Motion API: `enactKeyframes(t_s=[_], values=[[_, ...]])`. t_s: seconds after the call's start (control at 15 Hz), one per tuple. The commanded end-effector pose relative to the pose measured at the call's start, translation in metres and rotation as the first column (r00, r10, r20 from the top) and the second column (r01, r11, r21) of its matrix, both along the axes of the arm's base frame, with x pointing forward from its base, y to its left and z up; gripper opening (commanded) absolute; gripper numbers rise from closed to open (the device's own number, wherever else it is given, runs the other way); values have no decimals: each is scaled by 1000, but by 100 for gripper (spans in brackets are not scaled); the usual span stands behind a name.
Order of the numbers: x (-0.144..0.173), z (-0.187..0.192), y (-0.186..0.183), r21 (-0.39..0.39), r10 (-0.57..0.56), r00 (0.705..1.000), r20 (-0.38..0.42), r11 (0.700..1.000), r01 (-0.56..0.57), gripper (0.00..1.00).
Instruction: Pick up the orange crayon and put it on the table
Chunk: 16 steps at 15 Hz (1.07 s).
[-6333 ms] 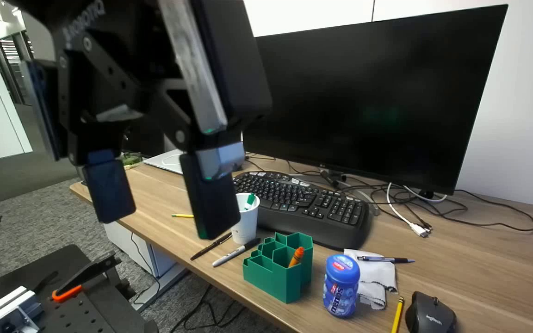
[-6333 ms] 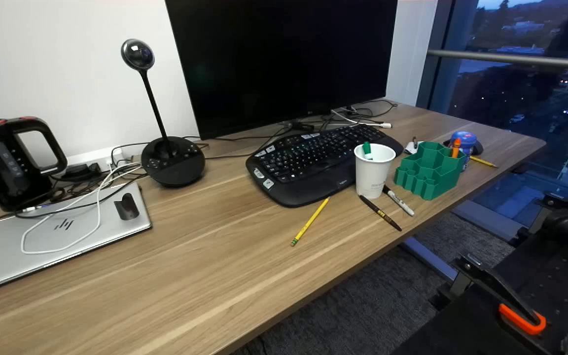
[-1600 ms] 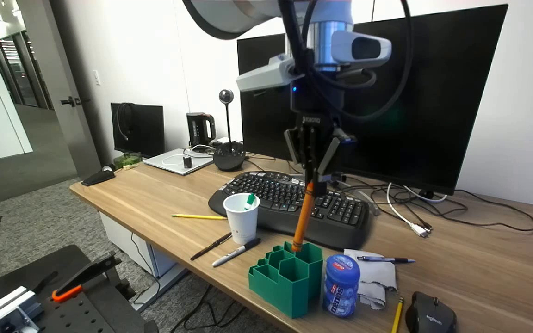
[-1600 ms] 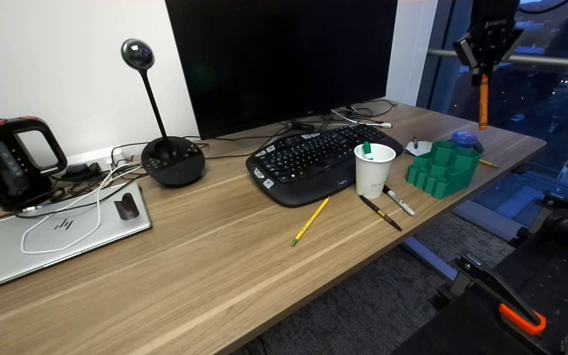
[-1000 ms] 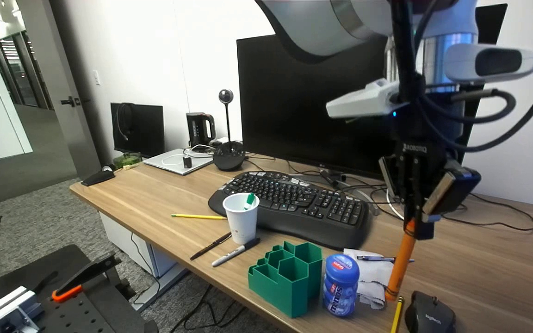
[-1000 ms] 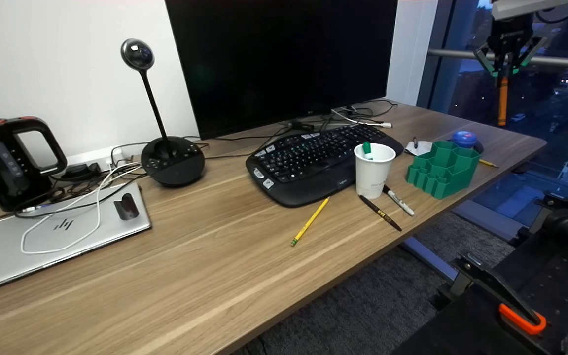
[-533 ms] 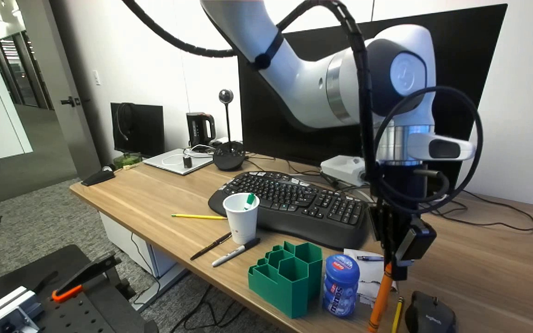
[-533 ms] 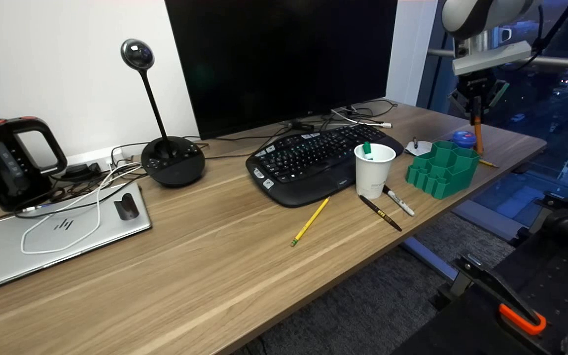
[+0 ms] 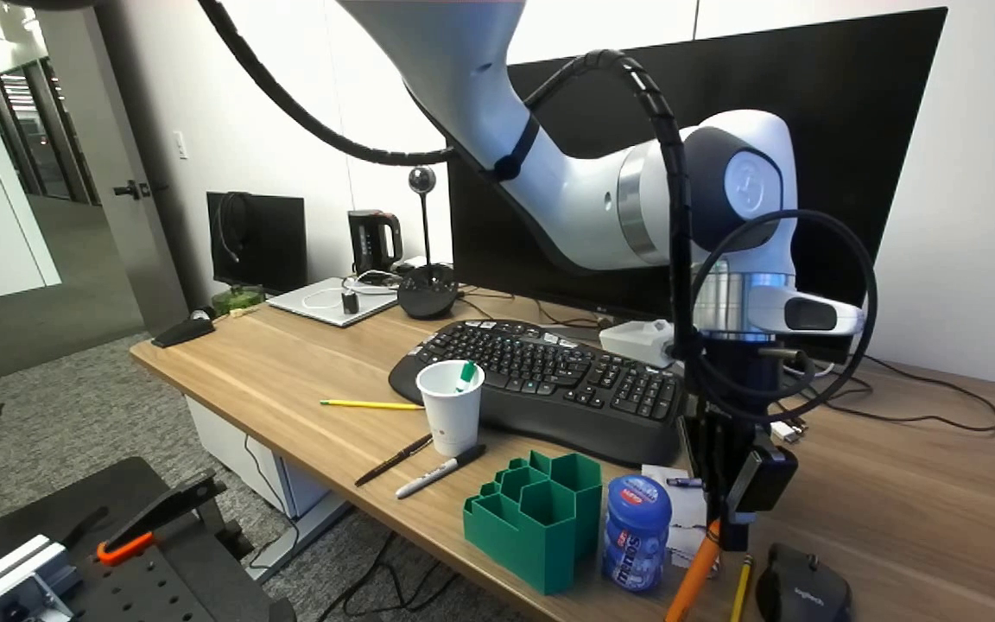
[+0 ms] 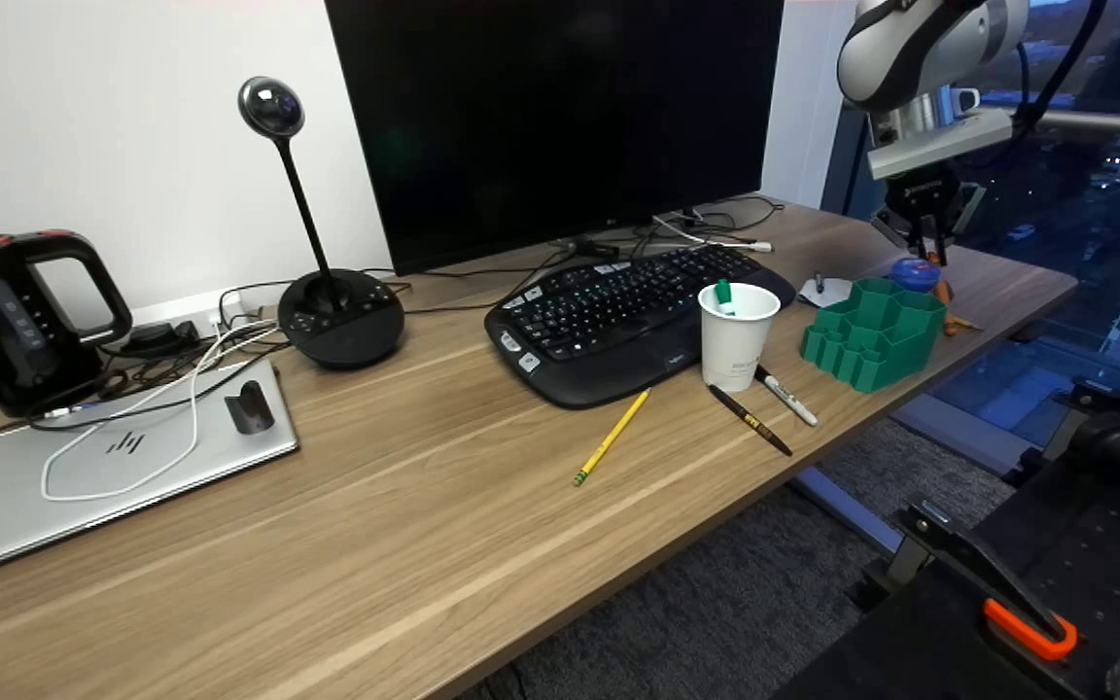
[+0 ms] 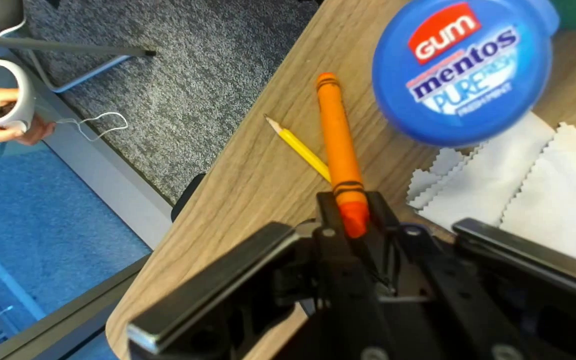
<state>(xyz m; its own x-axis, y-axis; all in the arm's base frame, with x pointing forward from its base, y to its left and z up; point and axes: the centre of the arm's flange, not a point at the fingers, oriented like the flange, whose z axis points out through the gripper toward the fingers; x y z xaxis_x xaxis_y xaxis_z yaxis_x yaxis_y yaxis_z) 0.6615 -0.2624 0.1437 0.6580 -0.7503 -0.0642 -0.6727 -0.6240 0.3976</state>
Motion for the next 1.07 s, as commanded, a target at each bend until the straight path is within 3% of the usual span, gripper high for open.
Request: enactKeyframes(t_s=[0.0,0.47,0.6,0.8,0.87,1.0], values=[[17,-7,-4,-4,-18,1000,-22,1000,18,46],[14,9,4,13,30,999,-15,999,-30,96],[-3,27,10,53,79,997,-26,996,-78,100],[-52,62,16,147,212,971,-109,970,-195,100],[-4,24,4,89,151,986,-64,985,-145,100],[-19,43,4,132,186,979,-83,976,-174,100]])
